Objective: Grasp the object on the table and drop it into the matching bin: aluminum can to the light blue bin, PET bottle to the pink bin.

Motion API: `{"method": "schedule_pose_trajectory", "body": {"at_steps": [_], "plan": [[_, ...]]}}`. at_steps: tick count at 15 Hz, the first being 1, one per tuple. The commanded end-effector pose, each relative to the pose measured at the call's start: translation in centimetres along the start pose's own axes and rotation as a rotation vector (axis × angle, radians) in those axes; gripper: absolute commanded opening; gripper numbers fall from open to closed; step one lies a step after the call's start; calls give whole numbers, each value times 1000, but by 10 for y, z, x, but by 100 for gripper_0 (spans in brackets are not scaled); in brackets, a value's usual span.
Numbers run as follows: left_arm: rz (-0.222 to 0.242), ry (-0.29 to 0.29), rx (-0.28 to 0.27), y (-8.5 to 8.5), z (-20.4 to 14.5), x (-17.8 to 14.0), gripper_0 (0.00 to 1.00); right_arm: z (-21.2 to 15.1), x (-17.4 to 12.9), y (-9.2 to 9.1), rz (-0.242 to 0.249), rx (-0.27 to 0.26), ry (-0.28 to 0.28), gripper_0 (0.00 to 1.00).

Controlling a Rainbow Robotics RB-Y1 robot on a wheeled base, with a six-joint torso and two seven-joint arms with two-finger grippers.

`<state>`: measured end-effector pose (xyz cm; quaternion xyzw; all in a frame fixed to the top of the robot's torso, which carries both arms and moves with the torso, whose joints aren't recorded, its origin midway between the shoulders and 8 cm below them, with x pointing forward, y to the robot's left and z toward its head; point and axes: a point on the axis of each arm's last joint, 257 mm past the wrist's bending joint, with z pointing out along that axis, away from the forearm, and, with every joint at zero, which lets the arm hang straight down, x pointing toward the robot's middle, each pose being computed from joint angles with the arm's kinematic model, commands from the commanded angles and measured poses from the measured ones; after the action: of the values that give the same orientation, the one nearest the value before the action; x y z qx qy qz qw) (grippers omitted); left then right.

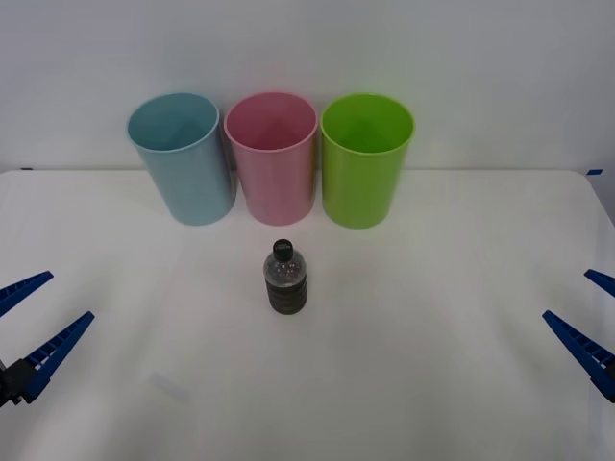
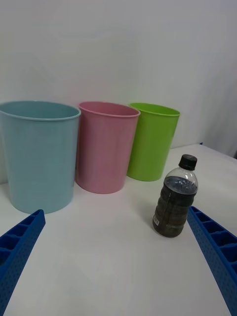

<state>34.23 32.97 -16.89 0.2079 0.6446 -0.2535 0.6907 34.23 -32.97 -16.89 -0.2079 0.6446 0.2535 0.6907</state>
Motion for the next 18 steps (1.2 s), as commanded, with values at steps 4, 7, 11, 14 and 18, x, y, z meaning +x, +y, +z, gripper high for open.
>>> {"method": "schedule_pose_trajectory", "body": {"at_steps": [4,7,11,14,18], "plan": [[0,0,0,0,0,0,100,1,4,1,-30,-10,43,100],[0,0,0,0,0,0,100,5,6,7,-37,-32,55,100],[0,0,0,0,0,0,100,13,25,19,-8,-79,86,100],[0,0,0,0,0,0,100,25,42,28,21,-113,90,100],[0,0,0,0,0,0,100,42,60,43,47,-157,86,100]]}}
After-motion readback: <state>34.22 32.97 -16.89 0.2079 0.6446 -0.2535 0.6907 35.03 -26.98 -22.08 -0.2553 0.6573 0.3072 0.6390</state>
